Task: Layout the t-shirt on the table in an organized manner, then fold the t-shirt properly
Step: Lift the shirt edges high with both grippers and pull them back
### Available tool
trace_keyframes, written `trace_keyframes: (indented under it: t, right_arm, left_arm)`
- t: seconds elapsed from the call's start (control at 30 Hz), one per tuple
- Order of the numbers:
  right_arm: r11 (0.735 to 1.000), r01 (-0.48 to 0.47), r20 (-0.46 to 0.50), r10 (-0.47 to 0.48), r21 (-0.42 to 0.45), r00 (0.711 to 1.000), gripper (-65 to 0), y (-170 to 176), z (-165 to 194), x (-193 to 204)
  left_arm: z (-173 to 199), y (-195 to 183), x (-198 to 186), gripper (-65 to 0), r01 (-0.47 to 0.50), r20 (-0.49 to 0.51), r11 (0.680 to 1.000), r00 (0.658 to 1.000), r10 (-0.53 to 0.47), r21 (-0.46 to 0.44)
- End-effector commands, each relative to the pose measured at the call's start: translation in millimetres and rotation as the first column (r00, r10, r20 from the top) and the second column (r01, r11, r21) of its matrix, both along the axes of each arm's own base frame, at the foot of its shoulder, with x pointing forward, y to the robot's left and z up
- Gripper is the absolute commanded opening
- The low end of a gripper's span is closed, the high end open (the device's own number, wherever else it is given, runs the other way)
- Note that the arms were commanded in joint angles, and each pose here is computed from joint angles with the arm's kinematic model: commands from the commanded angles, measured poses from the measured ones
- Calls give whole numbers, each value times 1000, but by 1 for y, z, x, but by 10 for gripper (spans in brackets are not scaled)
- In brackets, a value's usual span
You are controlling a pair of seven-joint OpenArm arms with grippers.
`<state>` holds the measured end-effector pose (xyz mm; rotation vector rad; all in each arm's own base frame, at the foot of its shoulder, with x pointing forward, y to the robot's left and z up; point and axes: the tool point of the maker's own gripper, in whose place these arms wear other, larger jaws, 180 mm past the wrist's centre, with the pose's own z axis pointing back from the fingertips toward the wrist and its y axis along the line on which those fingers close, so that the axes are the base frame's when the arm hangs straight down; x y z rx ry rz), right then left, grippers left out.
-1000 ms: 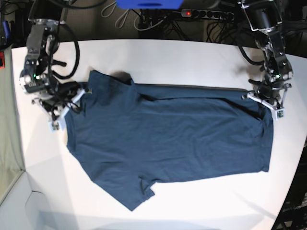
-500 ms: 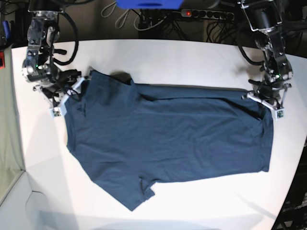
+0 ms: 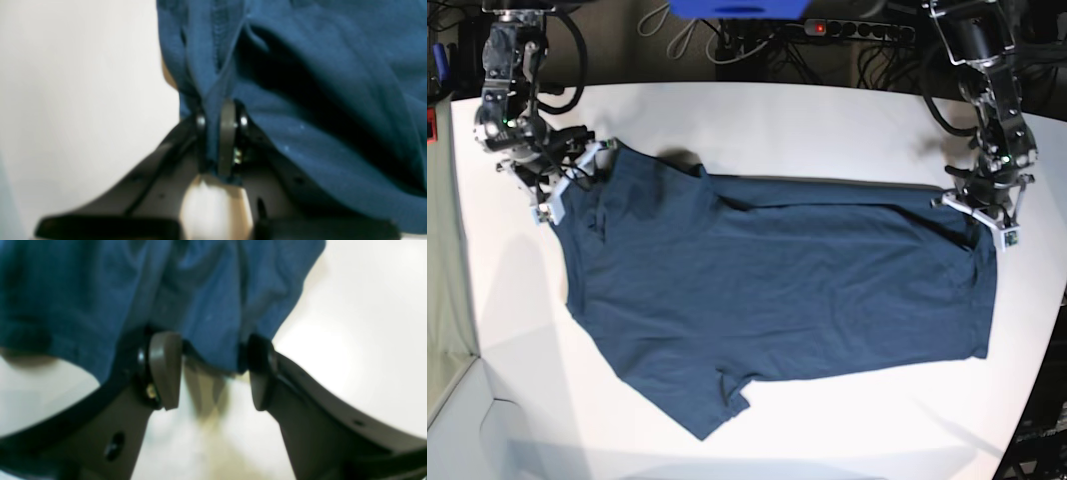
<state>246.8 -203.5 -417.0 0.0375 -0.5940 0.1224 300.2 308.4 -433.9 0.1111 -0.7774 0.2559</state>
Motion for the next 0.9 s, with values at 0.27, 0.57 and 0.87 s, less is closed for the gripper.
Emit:
trace_keyframes:
  t: [0.27, 0.57, 0.87]
  right_arm:
    - [1000, 18, -4, -18, 3, 1000, -528, -13, -12, 6]
    - [998, -19, -2, 19, -54, 1000, -650, -22, 2, 2]
    - [959, -199, 11, 205, -205, 979, -650, -30, 54, 14]
  left_arm:
    - [-13, 7, -17, -647, 25, -120, 996, 993, -15, 81]
    - [-12, -19, -20, -647, 229, -215, 939, 961, -175, 258]
    - [68, -5, 5, -647, 230, -118, 864, 973, -198, 448]
